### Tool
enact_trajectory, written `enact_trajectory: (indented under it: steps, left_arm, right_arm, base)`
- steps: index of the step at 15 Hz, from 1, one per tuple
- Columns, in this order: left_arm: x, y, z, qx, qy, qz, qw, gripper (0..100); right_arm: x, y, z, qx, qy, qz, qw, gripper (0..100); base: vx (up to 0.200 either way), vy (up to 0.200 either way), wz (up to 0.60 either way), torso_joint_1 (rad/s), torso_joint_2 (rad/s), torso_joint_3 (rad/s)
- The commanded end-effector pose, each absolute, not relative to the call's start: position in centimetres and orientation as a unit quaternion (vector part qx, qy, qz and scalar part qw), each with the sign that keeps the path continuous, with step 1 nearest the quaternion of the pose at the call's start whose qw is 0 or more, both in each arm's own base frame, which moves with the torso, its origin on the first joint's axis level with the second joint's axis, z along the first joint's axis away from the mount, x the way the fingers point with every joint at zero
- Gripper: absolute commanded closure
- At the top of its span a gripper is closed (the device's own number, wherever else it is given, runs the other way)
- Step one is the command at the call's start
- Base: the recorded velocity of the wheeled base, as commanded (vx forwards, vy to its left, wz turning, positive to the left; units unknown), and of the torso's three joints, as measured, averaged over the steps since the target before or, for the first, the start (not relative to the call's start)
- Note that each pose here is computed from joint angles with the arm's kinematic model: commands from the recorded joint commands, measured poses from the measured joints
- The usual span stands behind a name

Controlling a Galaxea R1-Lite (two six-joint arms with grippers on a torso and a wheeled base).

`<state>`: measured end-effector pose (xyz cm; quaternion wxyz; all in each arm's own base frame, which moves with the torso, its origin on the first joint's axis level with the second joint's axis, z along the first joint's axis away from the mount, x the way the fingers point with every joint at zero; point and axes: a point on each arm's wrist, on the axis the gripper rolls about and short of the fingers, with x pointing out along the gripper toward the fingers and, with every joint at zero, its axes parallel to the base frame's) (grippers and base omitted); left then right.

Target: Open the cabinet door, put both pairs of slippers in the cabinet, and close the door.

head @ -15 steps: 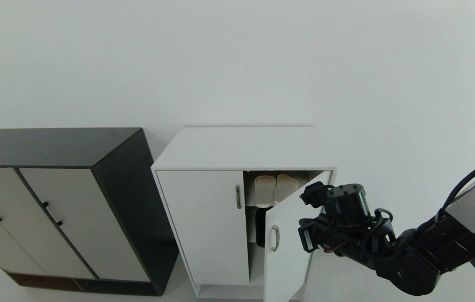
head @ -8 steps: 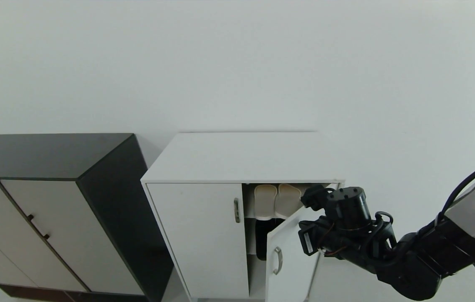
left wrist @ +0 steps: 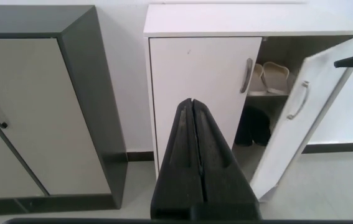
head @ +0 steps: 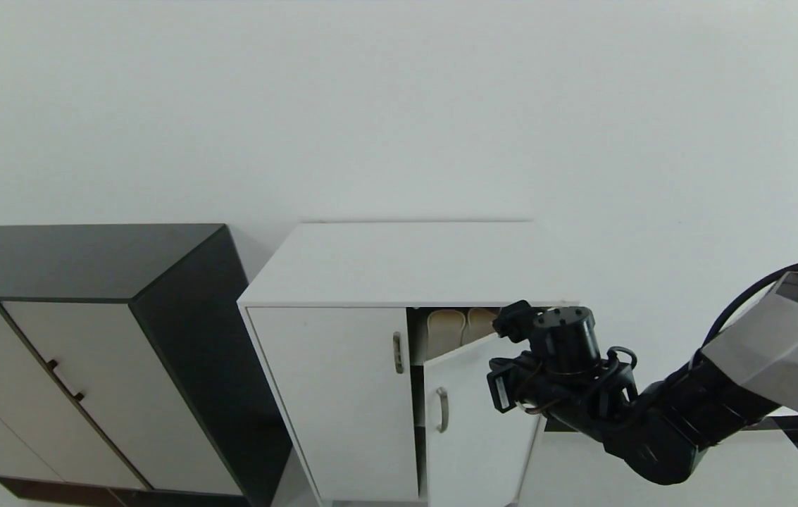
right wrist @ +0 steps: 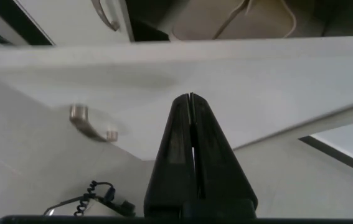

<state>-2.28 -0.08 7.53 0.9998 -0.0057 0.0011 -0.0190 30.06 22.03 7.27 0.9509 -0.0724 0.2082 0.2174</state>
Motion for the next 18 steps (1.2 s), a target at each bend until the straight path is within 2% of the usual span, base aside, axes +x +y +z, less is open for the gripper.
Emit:
enact_trajectory:
  steps: [1, 18]
  left_arm:
    - [-2.3, -0.1, 7.5, -0.006, 0.002, -0.019, 1.0, 100]
    - [-2.3, -0.1, 7.5, -0.006, 0.001, -0.019, 1.0, 100]
  right_arm:
    - [31.6, 22.3, 5.8, -0.073, 0.215, 0.209, 0.951, 100]
    - [36.7, 20.7, 4.4, -0.044, 0.178, 0.167, 0.969, 100]
  base:
    - [0.0, 0.0, 0.0, 0.0, 0.0, 0.0]
    - [0.0, 0.0, 0.0, 0.0, 0.0, 0.0]
